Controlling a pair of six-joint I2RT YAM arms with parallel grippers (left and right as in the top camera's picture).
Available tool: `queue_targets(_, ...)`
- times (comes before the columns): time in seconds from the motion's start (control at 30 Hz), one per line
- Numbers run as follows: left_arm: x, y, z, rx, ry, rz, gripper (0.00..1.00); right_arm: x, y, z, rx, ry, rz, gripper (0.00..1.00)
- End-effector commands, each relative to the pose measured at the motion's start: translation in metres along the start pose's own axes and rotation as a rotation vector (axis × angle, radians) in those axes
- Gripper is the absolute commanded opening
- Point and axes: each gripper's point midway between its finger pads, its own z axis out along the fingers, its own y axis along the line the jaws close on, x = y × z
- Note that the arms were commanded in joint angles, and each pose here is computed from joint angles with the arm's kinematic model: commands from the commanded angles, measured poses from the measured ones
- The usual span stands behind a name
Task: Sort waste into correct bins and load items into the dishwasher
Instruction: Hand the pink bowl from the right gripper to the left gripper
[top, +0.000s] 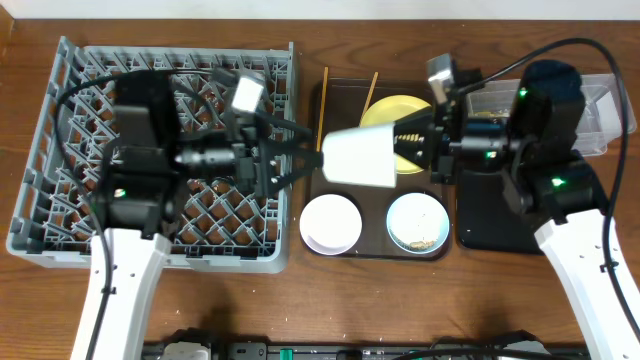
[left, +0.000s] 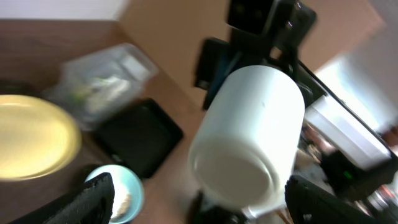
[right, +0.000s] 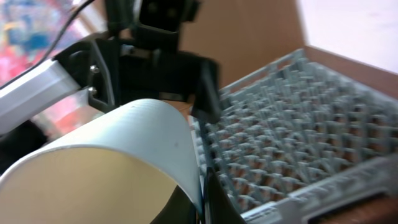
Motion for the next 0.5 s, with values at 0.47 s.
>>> queue_targets(0.47,0.01,-0.045,0.029,0.192,0.092,0.119,0.75,-0.008,0.019,0.021,-0.076,0.003,-0.077,0.01)
